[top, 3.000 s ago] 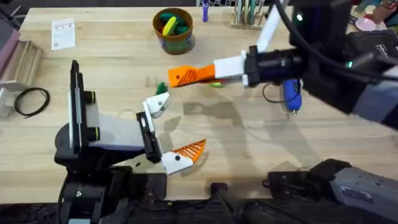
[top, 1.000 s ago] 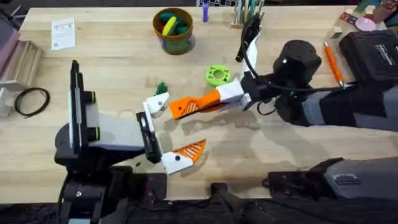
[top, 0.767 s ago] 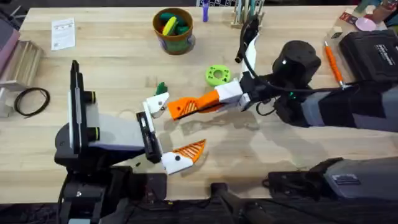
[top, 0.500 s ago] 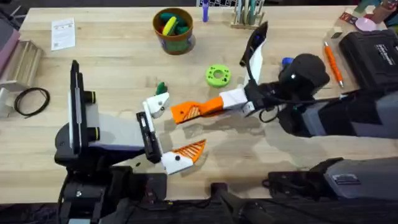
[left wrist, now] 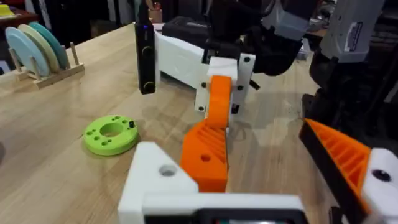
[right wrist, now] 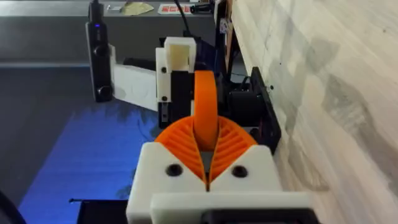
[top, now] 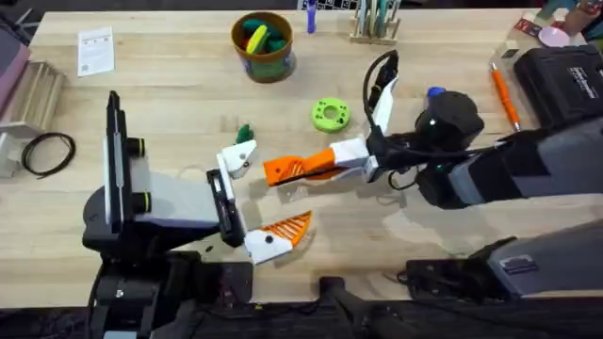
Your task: Pick up the gripper from the table and insert it into the empty holder that is missing its gripper. Then pick up a screw, insert it into the mounting hole, and use the screwdriver to tighten it. Finally, clean up the table by picking up the vegetable and placing it into the bucket.
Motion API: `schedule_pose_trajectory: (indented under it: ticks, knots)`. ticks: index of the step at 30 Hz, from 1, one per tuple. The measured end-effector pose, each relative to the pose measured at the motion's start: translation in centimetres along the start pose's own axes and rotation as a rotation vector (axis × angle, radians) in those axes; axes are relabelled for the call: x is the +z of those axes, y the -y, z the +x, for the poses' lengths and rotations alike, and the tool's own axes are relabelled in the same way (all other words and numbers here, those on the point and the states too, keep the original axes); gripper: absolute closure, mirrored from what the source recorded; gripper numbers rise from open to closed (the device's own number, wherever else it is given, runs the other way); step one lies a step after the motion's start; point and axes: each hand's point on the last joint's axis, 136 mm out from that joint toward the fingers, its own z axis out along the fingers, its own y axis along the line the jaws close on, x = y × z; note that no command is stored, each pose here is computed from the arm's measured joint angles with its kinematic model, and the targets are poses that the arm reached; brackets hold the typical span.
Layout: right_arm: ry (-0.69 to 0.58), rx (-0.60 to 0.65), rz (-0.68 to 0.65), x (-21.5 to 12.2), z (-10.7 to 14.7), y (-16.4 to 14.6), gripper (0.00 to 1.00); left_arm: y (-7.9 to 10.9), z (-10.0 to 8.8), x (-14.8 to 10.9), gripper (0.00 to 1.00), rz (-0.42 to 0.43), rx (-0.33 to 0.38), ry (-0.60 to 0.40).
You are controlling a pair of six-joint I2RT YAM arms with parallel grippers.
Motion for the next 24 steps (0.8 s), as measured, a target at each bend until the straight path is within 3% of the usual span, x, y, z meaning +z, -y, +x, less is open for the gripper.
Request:
schedule_pose_trajectory:
  ticks: [15, 24]
  knots:
    - [-0.066, -0.104, -0.033, 2.1, -0.4, -2.1, 0.993, 0.0, 0.0, 0.0, 0.015, -0.001, 0.000, 0.000]
    - [-0.068, -0.106, -0.035, 2.2, -0.5, -2.2, 0.993, 0.0, 0.0, 0.0, 0.015, -0.001, 0.000, 0.000]
